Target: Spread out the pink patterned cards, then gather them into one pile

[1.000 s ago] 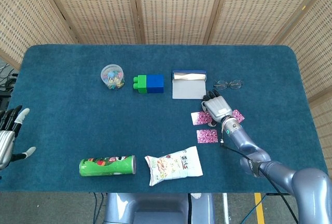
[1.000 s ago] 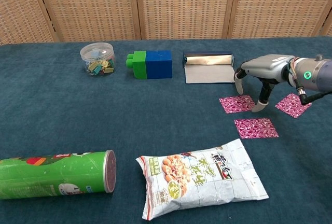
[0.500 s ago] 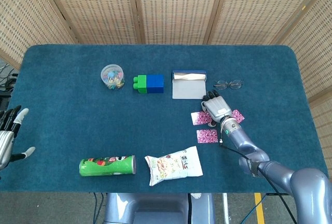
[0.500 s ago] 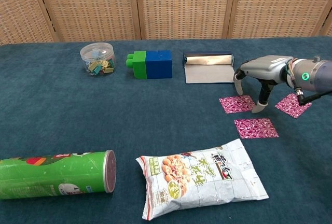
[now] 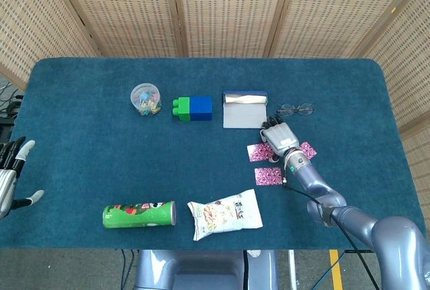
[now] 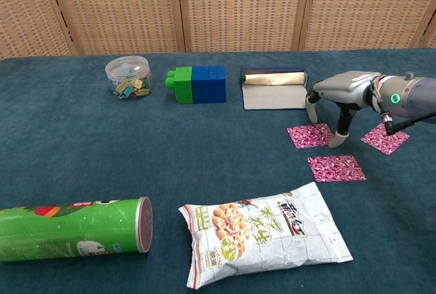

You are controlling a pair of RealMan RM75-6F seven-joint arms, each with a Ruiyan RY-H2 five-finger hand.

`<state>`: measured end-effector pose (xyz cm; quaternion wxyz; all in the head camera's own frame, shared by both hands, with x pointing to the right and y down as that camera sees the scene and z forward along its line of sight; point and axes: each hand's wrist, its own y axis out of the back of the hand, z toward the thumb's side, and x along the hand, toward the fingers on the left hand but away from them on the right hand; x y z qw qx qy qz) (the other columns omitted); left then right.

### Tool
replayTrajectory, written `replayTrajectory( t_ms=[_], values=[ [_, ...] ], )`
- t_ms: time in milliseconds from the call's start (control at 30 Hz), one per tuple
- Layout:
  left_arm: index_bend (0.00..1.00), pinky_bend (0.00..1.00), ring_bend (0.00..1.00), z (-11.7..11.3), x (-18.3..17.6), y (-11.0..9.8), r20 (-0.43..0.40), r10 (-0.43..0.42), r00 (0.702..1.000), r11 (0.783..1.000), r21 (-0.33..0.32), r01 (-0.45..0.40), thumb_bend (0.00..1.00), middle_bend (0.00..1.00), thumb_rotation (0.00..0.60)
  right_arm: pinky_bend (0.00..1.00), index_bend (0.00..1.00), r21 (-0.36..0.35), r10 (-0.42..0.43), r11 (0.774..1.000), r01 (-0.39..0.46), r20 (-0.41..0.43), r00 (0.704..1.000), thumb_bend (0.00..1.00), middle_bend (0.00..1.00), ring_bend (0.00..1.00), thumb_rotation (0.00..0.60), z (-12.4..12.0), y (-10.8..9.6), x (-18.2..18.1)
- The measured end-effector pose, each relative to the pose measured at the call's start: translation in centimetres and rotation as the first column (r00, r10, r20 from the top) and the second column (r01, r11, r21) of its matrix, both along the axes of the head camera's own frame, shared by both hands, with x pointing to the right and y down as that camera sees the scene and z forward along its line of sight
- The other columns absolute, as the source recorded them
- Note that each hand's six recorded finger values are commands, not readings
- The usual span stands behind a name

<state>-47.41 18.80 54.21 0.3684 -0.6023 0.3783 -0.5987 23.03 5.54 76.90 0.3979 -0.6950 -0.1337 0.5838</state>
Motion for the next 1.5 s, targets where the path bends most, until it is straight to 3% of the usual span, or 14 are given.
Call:
replayTrajectory(
  t_ms=[1033, 1500],
  values=[
    [0.00, 0.00, 0.00, 0.14, 0.03, 0.01, 0.003, 0.001, 1.000, 1.000, -0.002, -0.001, 0.04, 0.00, 0.600, 0.00, 0.41, -0.001, -0.021, 1.000, 0.021, -0.031, 0.999, 0.13, 0.17, 0.00, 0.600, 0.49, 0.46, 0.15],
    [0.00, 0.00, 0.00, 0.23, 0.00, -0.02, 0.002, 0.001, 1.000, 1.000, -0.004, -0.001, 0.04, 0.00, 0.600, 0.00, 0.53, 0.010, -0.020, 1.000, 0.020, -0.032, 0.999, 0.23, 0.20, 0.00, 0.600, 0.60, 0.56, 0.12]
  ],
)
